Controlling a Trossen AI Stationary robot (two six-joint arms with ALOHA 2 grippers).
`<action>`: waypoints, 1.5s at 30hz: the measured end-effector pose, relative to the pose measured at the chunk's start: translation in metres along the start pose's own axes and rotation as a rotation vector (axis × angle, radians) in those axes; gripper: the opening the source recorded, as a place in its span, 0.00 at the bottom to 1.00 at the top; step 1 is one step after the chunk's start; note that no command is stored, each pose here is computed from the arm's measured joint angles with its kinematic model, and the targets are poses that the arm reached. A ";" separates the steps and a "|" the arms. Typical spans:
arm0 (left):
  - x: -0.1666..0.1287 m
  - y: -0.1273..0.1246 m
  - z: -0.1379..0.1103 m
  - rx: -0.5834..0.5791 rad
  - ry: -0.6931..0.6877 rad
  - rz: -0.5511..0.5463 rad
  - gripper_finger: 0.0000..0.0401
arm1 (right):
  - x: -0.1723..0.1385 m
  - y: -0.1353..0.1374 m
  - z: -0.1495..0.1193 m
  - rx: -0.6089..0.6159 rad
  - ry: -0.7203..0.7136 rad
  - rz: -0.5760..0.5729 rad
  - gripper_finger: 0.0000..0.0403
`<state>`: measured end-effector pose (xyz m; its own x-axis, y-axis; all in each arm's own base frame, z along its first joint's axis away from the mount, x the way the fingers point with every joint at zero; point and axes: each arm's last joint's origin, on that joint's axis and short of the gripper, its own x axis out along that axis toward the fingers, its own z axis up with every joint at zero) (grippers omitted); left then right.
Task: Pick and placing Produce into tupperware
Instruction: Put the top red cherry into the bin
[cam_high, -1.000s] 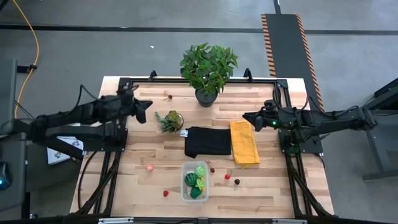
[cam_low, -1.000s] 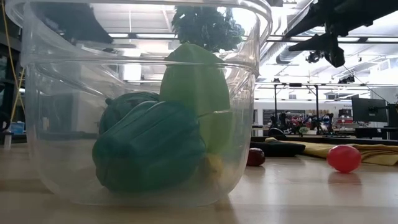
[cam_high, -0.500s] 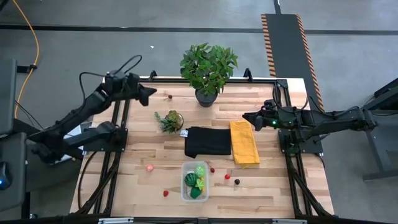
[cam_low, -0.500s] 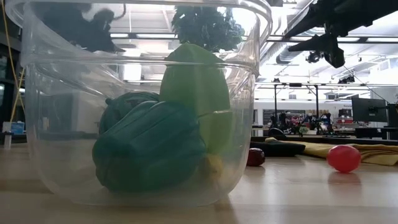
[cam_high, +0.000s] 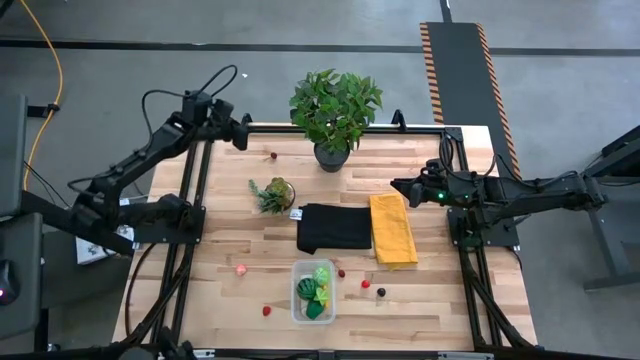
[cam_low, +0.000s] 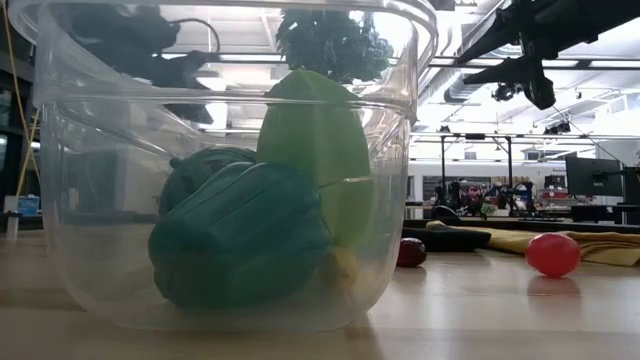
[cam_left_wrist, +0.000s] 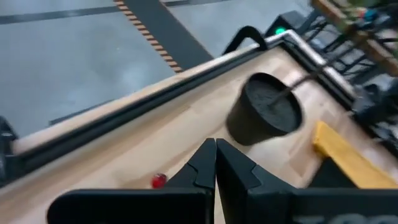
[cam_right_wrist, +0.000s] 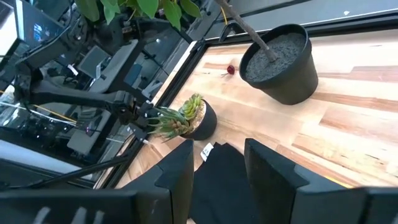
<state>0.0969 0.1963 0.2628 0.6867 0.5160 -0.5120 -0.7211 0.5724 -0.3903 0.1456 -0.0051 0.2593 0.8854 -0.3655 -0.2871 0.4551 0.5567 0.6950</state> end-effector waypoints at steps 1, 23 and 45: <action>0.002 0.001 0.003 0.004 0.003 0.014 0.00 | 0.000 0.000 0.000 0.000 0.000 0.000 0.33; 0.068 -0.018 -0.011 0.410 0.339 0.078 0.34 | 0.000 0.000 0.000 0.024 -0.009 -0.006 0.33; 0.111 -0.002 -0.037 0.442 0.506 0.080 0.36 | 0.000 0.004 0.003 0.068 -0.036 0.035 0.33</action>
<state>0.1709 0.2289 0.1782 0.4272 0.2675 -0.8637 -0.5888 0.8072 -0.0412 0.1470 -0.0053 0.2644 0.8963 -0.3741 -0.2383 0.4152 0.5185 0.7475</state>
